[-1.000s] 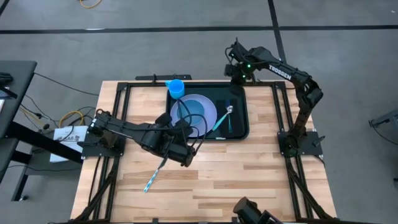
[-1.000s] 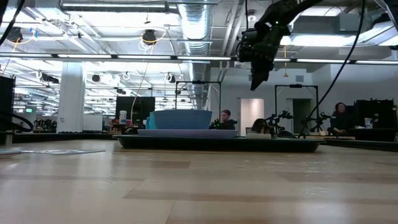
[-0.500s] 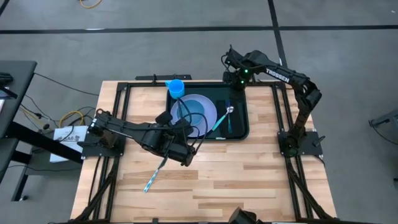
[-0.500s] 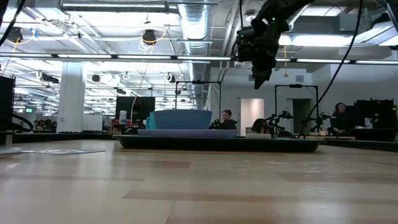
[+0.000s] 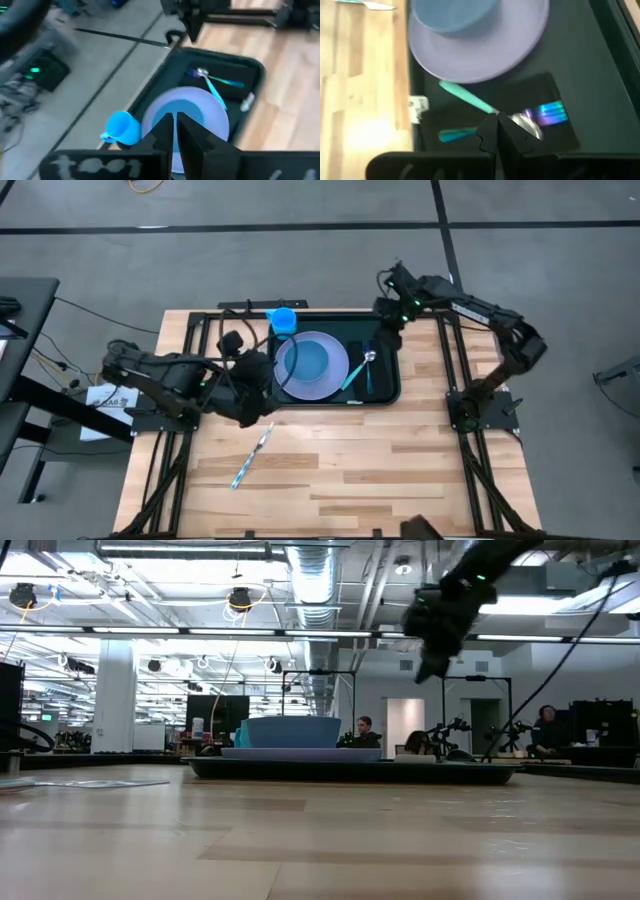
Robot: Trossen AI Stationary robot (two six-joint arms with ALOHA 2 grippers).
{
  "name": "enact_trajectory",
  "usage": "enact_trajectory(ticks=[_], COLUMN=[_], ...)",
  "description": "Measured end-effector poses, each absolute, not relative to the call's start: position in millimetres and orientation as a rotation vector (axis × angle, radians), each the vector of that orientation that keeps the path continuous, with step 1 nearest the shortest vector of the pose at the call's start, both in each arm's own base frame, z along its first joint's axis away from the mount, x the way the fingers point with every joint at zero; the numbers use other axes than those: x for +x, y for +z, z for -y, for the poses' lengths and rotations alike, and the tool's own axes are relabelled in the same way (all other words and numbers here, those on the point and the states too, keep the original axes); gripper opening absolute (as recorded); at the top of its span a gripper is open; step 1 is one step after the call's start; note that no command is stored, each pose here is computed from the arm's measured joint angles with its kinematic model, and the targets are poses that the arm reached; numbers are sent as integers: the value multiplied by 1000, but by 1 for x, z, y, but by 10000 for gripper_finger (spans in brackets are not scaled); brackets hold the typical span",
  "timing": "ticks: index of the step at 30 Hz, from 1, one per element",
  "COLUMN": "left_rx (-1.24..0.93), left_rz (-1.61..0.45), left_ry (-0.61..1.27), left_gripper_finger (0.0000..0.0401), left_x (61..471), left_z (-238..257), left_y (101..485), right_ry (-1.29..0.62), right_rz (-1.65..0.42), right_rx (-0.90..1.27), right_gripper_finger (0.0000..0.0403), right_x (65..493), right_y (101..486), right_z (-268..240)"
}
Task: Set up tray
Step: Put the blue spoon on the black napkin to the left of the blue fork on the black tray
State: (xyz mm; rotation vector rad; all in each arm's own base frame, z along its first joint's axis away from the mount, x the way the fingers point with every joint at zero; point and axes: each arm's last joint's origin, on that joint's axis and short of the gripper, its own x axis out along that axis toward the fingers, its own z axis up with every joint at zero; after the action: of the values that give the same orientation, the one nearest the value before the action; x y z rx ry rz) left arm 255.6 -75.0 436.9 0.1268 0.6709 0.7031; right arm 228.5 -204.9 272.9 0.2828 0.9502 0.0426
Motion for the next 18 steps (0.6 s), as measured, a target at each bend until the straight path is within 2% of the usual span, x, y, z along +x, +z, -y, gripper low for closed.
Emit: enact_trajectory(ticks=[5,8,14,18], left_rx=[98,55,-22,-79], left_rz=[-739,-698,-489,-378], left_ry=[496,397,365,369], left_gripper_finger=[13,13,13,13], left_x=[248,238,220,212], left_z=[75,72,59,53], left_y=[395,370,336,320], right_ry=[-9,-49,-108,-82], right_rz=[-914,-885,-939,-1041], right_rx=[285,177,126,142], right_gripper_finger=[0,0,0,0], right_x=[194,187,196,206], right_y=[243,241,241,223], right_z=[180,166,147,146])
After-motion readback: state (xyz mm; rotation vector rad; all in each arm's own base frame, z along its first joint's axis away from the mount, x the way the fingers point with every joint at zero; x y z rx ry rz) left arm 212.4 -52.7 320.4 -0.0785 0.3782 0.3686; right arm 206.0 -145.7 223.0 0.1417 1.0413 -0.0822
